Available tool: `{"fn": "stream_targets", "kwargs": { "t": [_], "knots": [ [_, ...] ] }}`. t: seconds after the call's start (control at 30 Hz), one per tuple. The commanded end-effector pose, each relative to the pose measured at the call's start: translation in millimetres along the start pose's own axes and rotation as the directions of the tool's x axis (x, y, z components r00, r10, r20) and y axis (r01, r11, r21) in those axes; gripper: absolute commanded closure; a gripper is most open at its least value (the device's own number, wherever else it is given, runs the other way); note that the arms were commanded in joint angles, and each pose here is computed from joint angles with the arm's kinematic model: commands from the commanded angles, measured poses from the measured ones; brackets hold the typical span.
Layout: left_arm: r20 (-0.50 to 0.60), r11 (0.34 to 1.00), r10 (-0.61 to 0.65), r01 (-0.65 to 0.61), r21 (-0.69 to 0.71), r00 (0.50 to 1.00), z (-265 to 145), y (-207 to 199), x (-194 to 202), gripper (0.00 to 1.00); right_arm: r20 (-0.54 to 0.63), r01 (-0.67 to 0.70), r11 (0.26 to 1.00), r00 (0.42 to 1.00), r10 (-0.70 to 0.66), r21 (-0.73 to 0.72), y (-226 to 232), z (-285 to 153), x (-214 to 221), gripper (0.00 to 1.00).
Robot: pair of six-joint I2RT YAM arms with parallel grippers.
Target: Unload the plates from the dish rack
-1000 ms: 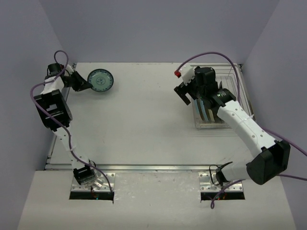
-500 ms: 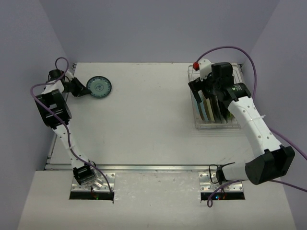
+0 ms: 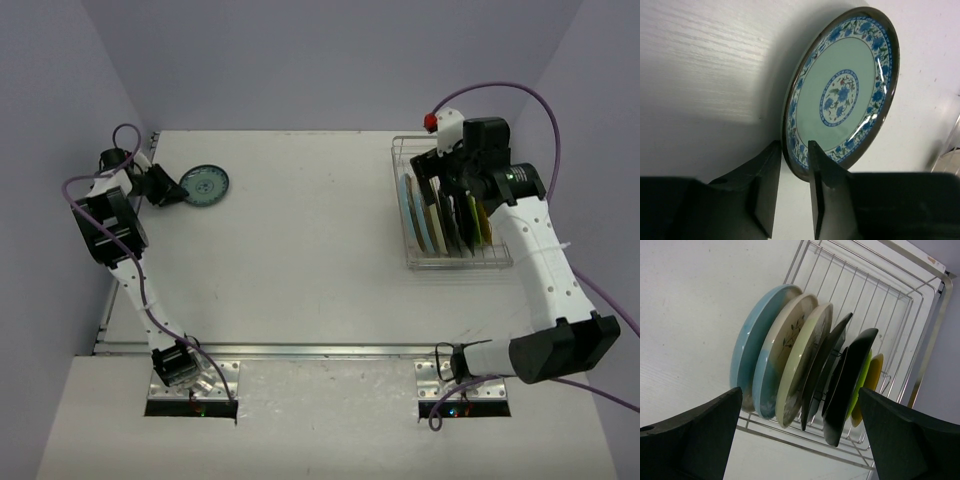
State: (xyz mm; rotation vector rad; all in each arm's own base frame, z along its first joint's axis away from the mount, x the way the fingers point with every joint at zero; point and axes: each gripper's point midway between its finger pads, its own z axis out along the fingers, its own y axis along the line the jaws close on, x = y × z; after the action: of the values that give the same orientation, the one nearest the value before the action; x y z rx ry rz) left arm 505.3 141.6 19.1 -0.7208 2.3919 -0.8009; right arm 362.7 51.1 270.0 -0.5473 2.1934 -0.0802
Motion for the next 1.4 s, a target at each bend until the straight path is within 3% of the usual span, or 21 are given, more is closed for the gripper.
{"fn": "stream_targets", "kwargs": {
  "t": [0.0,0.07,0.17,0.27,0.37,0.57,0.63,0.8,0.9,1.2,1.37],
  "knots": [
    [0.072,0.995,0.075,-0.071,-0.064,0.995,-18.9,2.1,-23.5,0.69,0.026,-0.055,0.998,0.998,0.054,0.031,-14.7,-5.6,-13.0,0.01],
    [0.1,0.993,0.108,-0.102,-0.068,0.989,-31.2,-8.6,-29.9,0.62,0.015,-0.074,0.996,0.997,0.073,0.044,-20.7,-2.4,-10.8,0.01],
    [0.143,0.981,0.186,-0.175,-0.087,0.972,-53.7,-29.6,-37.4,0.6,-0.008,-0.133,0.987,0.991,0.134,0.087,-41.5,0.6,-2.4,0.04],
    [0.206,0.931,0.359,-0.333,-0.151,0.91,-85.5,-67.6,-40.8,0.59,-0.033,-0.225,0.969,0.973,0.23,0.106,-69.6,2.2,10.2,0.09],
    [0.272,0.824,0.564,-0.509,-0.25,0.78,-120.2,-114.0,-32.9,0.58,-0.089,-0.319,0.947,0.943,0.322,0.046,-77.3,6.1,29.8,0.18],
    [0.345,0.592,0.802,-0.728,-0.347,0.488,-150.3,-222.8,22.9,0.49,-0.205,-0.405,0.914,0.893,0.4,0.017,-96.1,18.1,79.4,0.3],
    [0.352,0.551,0.826,-0.761,-0.342,0.44,-152.8,-243.0,38.2,0.48,-0.235,-0.414,0.91,0.884,0.403,0.004,-98.4,23.0,91.3,0.32],
    [0.351,0.441,0.877,-0.842,-0.311,0.329,-152.7,-283.8,82.3,0.47,-0.305,-0.422,0.904,0.871,0.385,-0.065,-104.1,39.9,124.3,0.56],
    [0.338,0.403,0.893,-0.861,-0.309,0.297,-150.6,-290.6,97.9,0.47,-0.343,-0.415,0.906,0.866,0.365,-0.083,-104.3,52.2,138.2,0.6],
    [0.284,0.366,0.918,-0.866,-0.34,0.277,-144.0,-280.7,99.6,0.46,-0.411,-0.371,0.923,0.86,0.302,-0.098,-109.6,84.8,170.2,0.66],
    [0.262,0.368,0.922,-0.859,-0.357,0.286,-139.9,-273.6,97.9,0.46,-0.42,-0.335,0.939,0.865,0.275,-0.075,-114.8,98.2,184.0,0.82]
  ]
}}
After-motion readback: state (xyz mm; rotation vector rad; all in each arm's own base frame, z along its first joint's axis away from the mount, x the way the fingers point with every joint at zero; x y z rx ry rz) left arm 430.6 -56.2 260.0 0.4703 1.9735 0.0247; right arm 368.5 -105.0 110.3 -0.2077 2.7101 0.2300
